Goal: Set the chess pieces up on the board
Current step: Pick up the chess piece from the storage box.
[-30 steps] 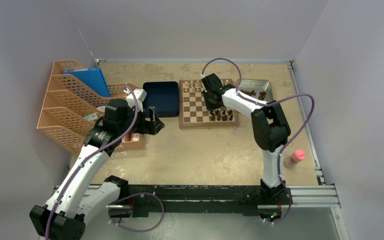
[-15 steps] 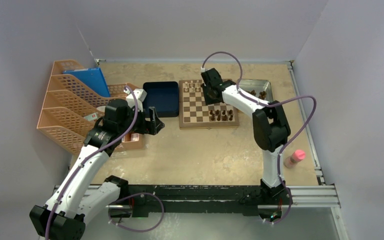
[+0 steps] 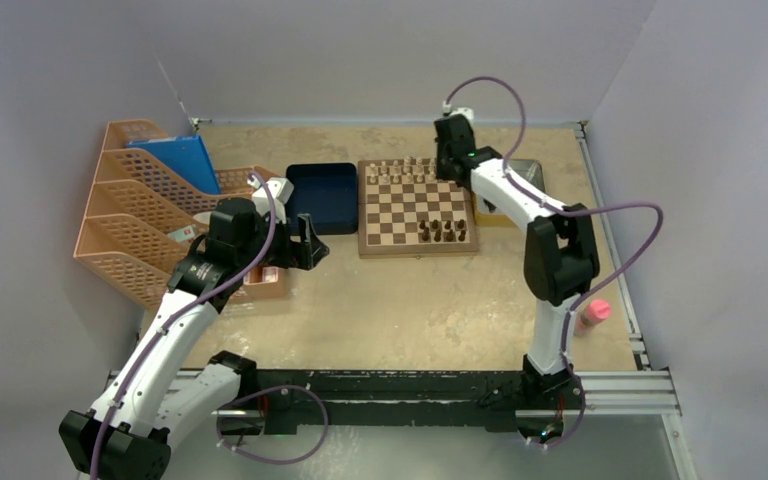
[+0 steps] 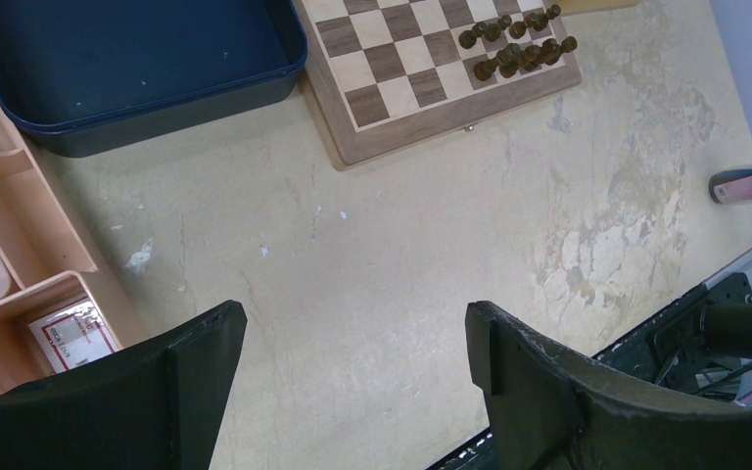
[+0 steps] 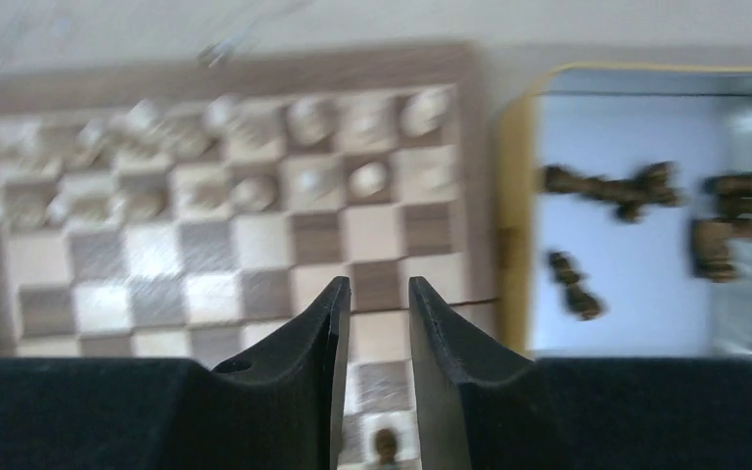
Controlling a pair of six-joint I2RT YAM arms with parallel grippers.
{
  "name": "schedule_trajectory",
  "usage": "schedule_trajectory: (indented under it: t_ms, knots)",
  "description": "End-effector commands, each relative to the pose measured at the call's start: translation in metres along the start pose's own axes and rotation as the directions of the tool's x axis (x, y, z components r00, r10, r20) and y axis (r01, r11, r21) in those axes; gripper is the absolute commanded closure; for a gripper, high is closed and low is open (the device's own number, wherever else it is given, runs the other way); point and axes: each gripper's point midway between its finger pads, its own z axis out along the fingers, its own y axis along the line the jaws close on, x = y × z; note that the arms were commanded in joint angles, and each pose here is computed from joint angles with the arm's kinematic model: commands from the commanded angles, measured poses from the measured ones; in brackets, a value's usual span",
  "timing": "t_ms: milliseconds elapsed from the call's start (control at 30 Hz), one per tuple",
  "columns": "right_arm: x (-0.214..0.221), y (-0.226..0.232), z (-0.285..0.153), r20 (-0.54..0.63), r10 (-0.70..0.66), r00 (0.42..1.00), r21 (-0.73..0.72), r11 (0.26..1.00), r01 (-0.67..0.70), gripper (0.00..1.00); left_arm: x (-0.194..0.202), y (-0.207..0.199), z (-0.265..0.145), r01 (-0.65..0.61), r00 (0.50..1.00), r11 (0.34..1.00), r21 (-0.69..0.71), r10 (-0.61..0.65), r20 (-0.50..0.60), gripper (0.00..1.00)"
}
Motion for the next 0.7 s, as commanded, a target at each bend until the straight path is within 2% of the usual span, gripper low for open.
schedule_trajectory:
  t_ms: [0, 133, 267, 667]
  knots:
    - [-0.063, -0.069, -0.023, 0.212, 0.136, 0.968, 0.162, 0.972, -0.172, 0.68, -0.005, -0.004, -0.001, -0.012, 1.0, 1.0, 0.014, 0.012, 0.025, 0.17]
    - [-0.07, -0.116, -0.017, 0.269, 0.181, 0.946, 0.248, 0.936, -0.25, 0.66, -0.005, -0.004, -0.001, -0.012, 1.0, 1.0, 0.015, 0.012, 0.025, 0.17]
    - [-0.063, -0.163, -0.001, 0.258, 0.196, 0.946, 0.345, 0.896, -0.28, 0.65, -0.005, -0.004, -0.002, -0.013, 1.0, 1.0, 0.017, 0.013, 0.027, 0.17]
    - [-0.029, -0.228, 0.048, 0.181, 0.254, 0.95, 0.358, 0.883, -0.304, 0.6, -0.004, -0.005, 0.001, -0.018, 1.0, 1.0, 0.025, 0.018, 0.019, 0.17]
